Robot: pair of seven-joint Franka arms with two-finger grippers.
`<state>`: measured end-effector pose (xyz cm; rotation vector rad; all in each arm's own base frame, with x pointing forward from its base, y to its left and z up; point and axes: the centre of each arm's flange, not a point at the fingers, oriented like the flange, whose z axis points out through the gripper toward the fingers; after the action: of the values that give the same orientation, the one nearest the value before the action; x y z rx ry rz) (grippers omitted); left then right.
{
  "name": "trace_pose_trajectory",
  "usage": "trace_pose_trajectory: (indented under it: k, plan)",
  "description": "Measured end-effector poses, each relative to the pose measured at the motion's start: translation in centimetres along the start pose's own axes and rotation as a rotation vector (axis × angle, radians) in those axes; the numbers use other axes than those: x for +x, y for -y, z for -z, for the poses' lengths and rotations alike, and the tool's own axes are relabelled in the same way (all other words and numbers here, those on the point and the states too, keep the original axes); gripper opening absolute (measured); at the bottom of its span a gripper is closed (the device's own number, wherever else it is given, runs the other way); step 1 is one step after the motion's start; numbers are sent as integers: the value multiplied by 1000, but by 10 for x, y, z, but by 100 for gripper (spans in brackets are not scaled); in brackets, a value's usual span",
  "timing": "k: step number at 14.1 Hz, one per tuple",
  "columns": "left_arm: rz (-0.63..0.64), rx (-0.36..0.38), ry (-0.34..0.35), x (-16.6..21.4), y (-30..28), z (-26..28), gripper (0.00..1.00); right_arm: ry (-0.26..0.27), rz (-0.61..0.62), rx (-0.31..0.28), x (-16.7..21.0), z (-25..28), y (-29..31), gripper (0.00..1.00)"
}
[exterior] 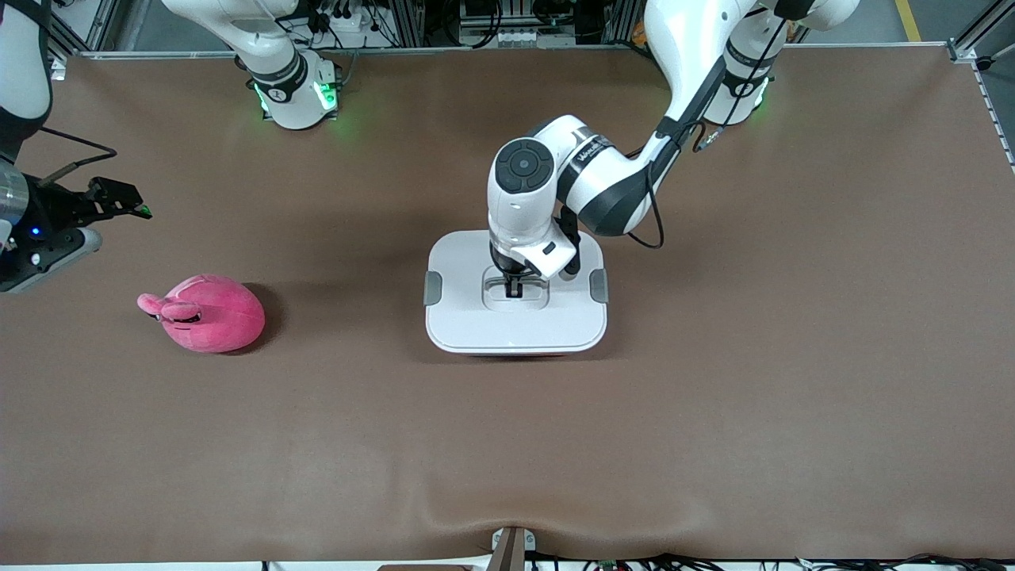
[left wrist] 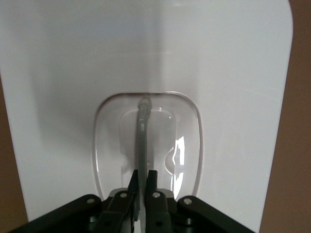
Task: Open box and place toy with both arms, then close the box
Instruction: 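Reach the right gripper to the pink plush toy and grasp it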
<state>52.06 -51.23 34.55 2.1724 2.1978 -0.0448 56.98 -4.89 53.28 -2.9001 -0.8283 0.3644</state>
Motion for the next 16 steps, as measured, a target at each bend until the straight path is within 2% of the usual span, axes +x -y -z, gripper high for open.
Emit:
trace_pose_trajectory:
  k: [6, 16]
  plan:
    - [-3, -4, -3, 0, 0, 0, 7, -14, 209, -46, 14, -18, -5, 100]
    - [-52, -14, -14, -2, 2, 0, 7, 6, 540, -65, 44, -79, -31, 100]
